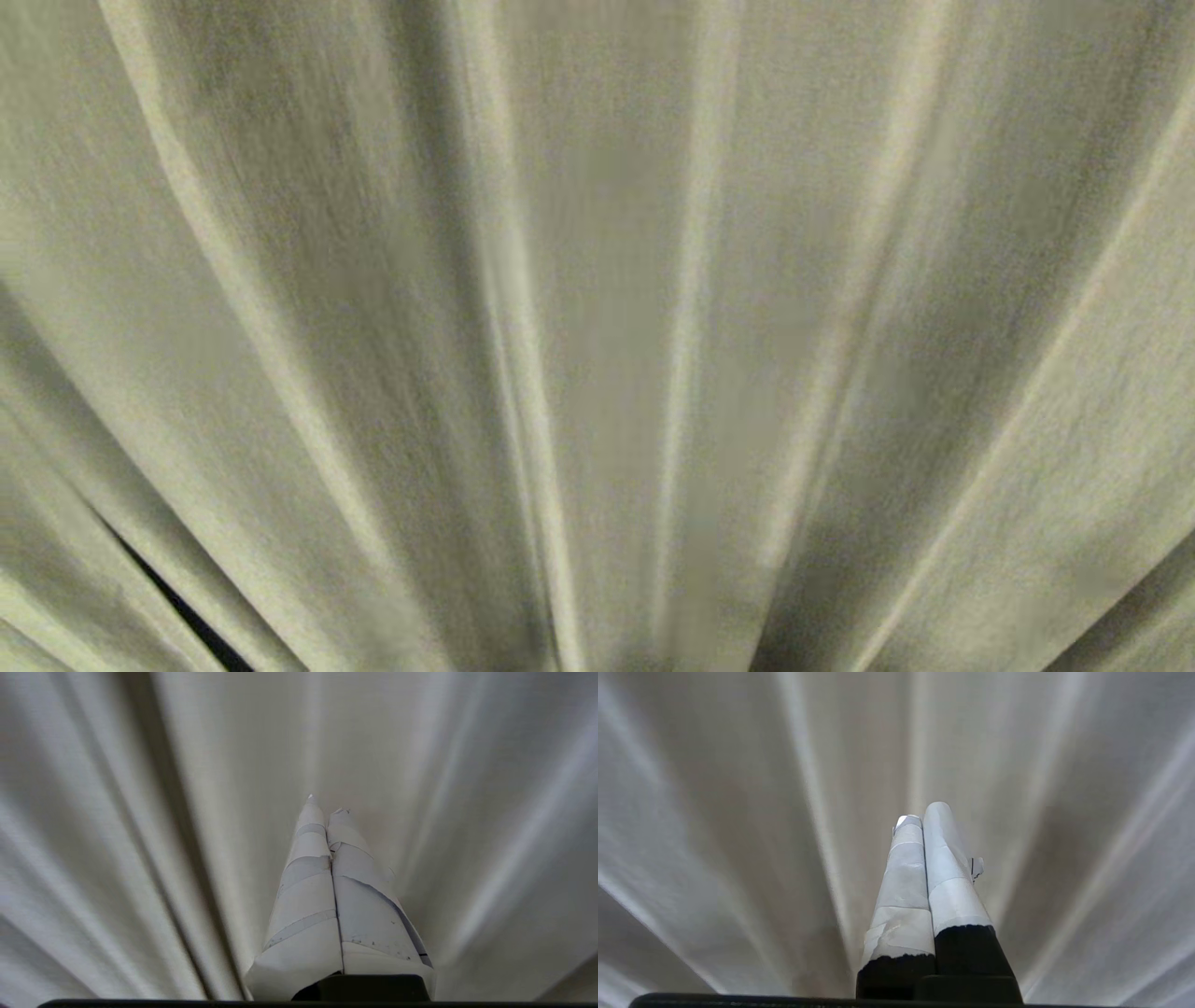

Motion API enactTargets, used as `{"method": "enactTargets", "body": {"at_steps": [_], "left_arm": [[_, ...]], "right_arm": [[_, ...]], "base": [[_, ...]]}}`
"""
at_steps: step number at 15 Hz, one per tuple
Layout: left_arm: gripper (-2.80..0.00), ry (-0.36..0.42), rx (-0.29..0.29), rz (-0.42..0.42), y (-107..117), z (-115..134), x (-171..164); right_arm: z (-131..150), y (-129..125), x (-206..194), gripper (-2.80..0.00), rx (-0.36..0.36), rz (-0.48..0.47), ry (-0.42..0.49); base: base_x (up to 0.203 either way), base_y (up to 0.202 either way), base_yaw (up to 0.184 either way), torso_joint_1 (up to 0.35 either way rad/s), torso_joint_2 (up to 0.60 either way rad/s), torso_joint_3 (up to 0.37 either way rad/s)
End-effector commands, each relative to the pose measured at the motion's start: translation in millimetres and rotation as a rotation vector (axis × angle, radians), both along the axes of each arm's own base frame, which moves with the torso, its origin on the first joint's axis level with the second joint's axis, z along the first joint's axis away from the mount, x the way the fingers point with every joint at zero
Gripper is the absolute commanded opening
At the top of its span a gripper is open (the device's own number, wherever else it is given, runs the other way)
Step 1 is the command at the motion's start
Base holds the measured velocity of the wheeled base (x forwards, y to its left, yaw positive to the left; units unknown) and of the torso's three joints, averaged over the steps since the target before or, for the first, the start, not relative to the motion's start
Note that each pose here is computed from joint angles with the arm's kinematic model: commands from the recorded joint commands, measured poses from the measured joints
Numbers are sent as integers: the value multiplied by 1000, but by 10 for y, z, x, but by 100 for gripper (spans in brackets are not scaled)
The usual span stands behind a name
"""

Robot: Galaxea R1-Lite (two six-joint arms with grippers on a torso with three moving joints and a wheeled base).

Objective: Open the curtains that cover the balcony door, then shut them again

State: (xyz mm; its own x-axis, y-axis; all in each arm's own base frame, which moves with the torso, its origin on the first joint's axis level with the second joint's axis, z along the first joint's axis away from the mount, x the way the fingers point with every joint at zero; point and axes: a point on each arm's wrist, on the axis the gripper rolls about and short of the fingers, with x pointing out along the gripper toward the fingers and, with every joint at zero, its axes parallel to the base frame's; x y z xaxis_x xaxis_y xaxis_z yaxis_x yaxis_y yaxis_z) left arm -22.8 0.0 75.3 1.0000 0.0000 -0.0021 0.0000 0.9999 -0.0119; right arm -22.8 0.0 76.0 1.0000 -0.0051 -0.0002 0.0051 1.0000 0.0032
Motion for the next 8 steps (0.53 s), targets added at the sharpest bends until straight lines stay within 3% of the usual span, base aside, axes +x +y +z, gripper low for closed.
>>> {"method": "enactTargets", "body": {"at_steps": [1, 8], "left_arm": [[-280, -1, 0, 0, 0, 0, 0], [-280, -1, 0, 0, 0, 0, 0]], "right_arm": [[-1, 0, 0, -280, 0, 0, 0], [-1, 0, 0, -280, 0, 0, 0]], "base": [[0, 193, 0, 7, 2, 2], [0, 188, 0, 1, 2, 5]]}}
